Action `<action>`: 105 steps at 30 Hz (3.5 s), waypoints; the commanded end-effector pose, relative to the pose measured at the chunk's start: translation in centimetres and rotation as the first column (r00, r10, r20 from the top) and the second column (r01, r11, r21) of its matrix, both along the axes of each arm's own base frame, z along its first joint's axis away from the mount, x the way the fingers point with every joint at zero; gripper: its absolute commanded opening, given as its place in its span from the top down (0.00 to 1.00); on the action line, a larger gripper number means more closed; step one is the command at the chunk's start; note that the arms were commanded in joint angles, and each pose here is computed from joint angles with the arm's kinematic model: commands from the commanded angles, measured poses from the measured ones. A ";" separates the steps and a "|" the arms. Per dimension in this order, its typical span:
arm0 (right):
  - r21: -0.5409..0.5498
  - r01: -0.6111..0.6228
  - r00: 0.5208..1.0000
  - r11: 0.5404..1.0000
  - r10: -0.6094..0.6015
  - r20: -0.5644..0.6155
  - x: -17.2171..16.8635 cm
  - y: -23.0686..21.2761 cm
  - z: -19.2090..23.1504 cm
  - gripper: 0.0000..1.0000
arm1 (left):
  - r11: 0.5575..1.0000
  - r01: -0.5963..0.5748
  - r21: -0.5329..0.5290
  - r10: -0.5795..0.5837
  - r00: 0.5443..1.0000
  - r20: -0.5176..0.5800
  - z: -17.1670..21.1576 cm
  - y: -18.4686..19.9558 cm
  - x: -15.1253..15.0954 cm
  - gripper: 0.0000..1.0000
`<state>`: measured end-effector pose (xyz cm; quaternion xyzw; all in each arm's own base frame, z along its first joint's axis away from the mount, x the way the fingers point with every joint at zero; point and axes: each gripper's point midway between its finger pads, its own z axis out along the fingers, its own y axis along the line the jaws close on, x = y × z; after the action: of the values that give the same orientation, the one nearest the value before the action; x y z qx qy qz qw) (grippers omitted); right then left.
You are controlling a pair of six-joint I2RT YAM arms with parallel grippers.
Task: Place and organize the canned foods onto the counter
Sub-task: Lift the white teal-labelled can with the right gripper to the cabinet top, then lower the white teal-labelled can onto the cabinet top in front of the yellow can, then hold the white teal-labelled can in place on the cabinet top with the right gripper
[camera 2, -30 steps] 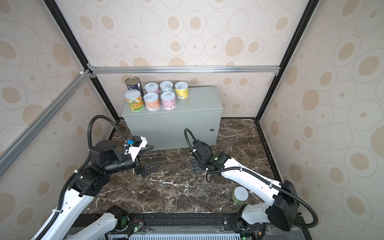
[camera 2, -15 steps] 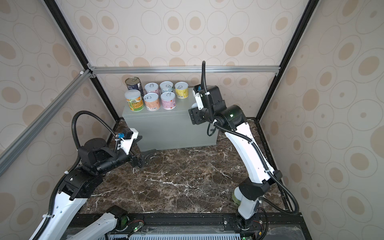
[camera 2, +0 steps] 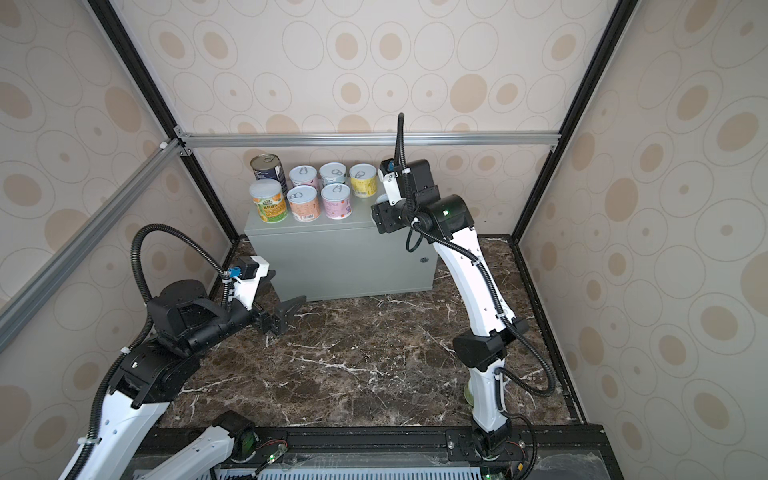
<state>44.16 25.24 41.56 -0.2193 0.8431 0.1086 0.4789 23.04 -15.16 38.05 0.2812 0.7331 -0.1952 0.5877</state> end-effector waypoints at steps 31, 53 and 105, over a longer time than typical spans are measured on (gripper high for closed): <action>0.091 -0.010 0.989 0.996 -0.004 0.147 4.1 1.8 2.0 0.21 | 0.997 0.021 -0.073 -0.014 0.995 0.096 4.4 -0.7 0.5 0.02; 0.129 -0.031 0.989 0.991 0.012 0.150 4.0 2.3 2.5 0.13 | 0.997 0.007 -0.070 0.001 0.994 0.107 4.5 -0.2 0.0 0.02; 0.193 -0.050 0.993 0.980 0.028 0.114 7.2 3.6 -1.8 0.29 | 0.997 0.022 -0.074 -0.014 0.995 0.102 5.1 -0.8 0.9 0.02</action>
<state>50.69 28.71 39.86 -0.1992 0.7987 0.1874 0.5360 24.55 -16.01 40.85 0.2718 0.7128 -0.2083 0.6120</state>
